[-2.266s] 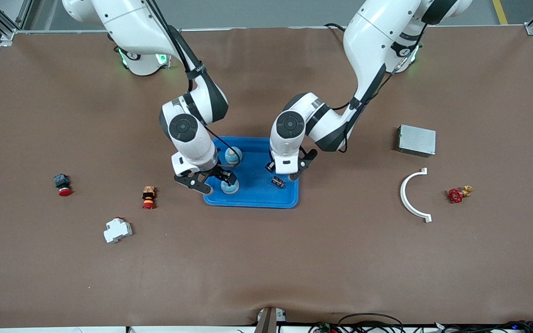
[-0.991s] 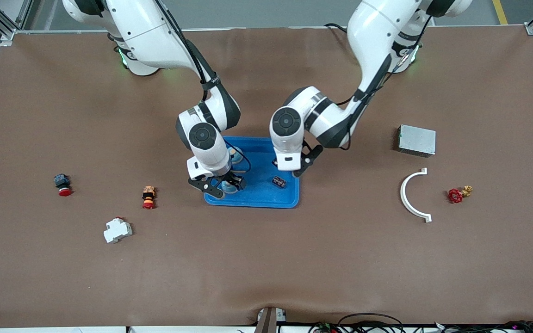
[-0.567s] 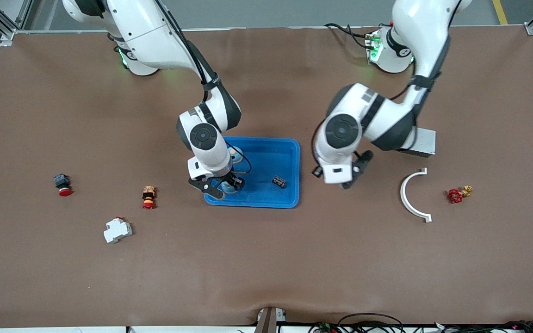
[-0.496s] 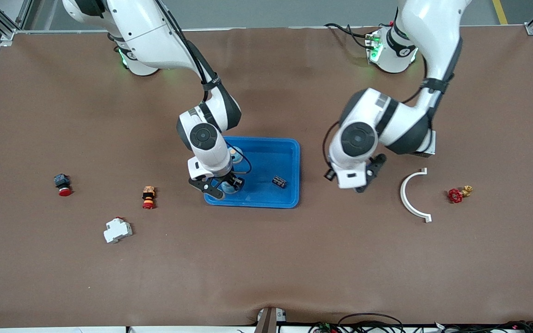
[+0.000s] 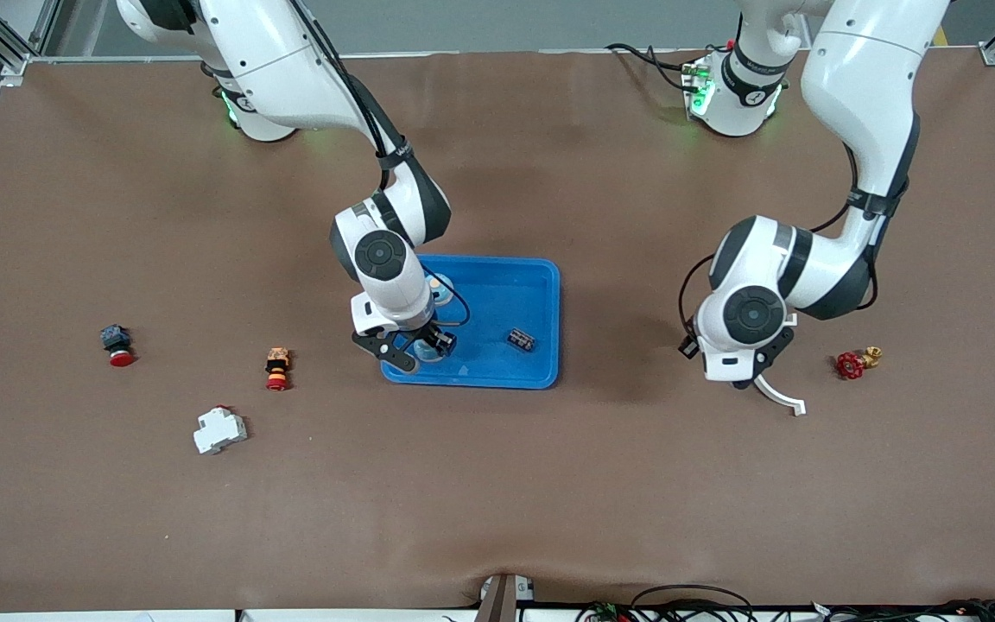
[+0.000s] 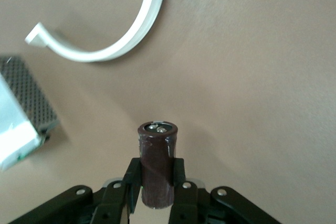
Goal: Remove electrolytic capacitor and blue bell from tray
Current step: 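Carry the capacitor to the white arc while the right gripper carries the bell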
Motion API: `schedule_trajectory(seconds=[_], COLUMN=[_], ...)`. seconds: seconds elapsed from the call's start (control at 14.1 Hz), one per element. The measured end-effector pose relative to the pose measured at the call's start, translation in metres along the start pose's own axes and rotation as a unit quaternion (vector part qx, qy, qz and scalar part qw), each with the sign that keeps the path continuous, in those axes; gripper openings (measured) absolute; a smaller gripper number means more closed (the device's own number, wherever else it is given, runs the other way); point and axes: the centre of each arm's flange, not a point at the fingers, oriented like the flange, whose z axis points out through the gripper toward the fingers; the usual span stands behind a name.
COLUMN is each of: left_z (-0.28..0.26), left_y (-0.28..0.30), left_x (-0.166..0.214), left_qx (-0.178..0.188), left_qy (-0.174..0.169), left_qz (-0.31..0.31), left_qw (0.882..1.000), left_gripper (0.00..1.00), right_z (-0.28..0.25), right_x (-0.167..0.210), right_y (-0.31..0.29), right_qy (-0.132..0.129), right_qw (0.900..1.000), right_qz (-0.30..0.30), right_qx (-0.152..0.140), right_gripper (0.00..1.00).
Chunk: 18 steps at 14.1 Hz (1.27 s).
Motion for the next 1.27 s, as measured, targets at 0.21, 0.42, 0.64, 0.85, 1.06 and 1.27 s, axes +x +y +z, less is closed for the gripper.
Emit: schedule_trajectory(seconds=[0.21,0.42,0.64,0.85,1.06,1.27], left_z=[0.009,0.016,0.038,0.039,0.040,0.029], left_y=[-0.008,-0.009,-0.006,-0.010,-0.011,0.002], left_x=[0.016,0.030,0.047,0.055,0.059,0.046], left_qx=[-0.013,-0.035,-0.052,-0.052,-0.056,-0.071], left_qy=[0.001,0.013,0.032,0.040,0.041,0.041], left_qz=[0.060,0.086,0.089,0.089,0.075,0.048], left_qw=[0.998,0.996,0.994,0.994,0.995,0.995], left_gripper=[0.29,0.29,0.29,0.33,0.64,0.93], right_z=[-0.006,-0.036,-0.083,-0.125,-0.159,-0.182], right_x=[0.000,0.002,0.011,0.037,0.075,0.116], right_y=[-0.005,-0.025,-0.038,-0.021,0.010,0.054], right_qy=[-0.007,-0.030,-0.041,-0.052,-0.049,-0.053], right_qw=[1.000,0.999,0.998,0.995,0.991,0.984], right_qz=[-0.002,-0.005,-0.013,-0.062,-0.112,-0.165], right_qx=[-0.009,-0.035,-0.048,-0.058,-0.056,-0.044], right_gripper=[0.63,0.63,0.63,0.63,0.63,0.63])
